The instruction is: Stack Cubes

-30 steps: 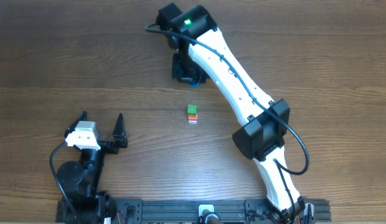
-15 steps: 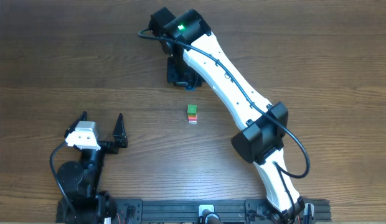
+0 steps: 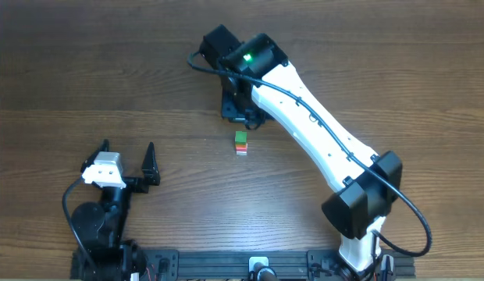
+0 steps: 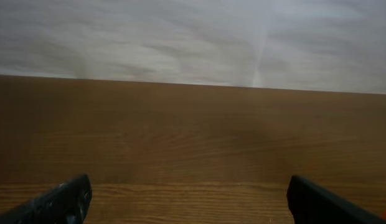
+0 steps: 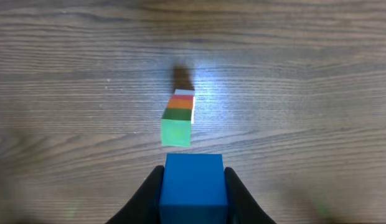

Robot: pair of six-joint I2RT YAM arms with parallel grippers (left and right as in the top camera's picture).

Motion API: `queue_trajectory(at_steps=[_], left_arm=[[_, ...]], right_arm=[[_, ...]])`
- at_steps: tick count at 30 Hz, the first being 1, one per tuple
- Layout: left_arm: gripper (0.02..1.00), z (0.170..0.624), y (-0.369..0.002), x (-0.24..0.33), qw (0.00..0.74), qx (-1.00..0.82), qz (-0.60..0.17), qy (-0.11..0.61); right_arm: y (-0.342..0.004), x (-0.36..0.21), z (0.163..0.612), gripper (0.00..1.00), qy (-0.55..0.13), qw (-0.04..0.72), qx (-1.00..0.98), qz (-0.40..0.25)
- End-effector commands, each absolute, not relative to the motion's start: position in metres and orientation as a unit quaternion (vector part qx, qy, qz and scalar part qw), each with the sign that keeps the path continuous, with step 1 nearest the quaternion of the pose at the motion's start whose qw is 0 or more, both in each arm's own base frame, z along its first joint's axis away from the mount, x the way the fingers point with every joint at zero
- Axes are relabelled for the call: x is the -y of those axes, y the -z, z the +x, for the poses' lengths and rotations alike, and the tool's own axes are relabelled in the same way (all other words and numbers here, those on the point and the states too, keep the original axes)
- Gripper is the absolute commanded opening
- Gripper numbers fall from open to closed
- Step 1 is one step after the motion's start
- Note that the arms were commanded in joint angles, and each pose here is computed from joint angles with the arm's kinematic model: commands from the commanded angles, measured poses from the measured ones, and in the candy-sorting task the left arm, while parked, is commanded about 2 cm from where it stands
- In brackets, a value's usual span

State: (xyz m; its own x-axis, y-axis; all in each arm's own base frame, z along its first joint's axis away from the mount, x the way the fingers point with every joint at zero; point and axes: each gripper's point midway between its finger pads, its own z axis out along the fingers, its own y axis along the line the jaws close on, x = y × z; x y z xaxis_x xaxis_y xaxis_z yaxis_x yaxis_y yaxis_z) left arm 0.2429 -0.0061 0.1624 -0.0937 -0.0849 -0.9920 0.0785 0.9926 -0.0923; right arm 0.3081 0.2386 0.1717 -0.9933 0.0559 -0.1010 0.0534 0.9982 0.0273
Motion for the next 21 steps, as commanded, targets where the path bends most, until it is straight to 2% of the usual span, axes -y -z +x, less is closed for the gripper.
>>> queue_trajectory(at_steps=[1, 8, 21], left_arm=[[1.0, 0.243, -0.161, 0.006, 0.674, -0.736, 0.003, 0.058], [1.0, 0.243, -0.161, 0.006, 0.674, -0.736, 0.003, 0.058], [1.0, 0.243, -0.161, 0.006, 0.674, -0.736, 0.003, 0.058]], right_arm=[[-0.162, -0.239, 0.3, 0.117, -0.022, 0.047, -0.998, 0.039], [-0.146, -0.242, 0.297, 0.117, -0.024, 0.038, -0.998, 0.038], [-0.139, -0.247, 0.293, 0.115, -0.023, 0.036, -0.998, 0.041]])
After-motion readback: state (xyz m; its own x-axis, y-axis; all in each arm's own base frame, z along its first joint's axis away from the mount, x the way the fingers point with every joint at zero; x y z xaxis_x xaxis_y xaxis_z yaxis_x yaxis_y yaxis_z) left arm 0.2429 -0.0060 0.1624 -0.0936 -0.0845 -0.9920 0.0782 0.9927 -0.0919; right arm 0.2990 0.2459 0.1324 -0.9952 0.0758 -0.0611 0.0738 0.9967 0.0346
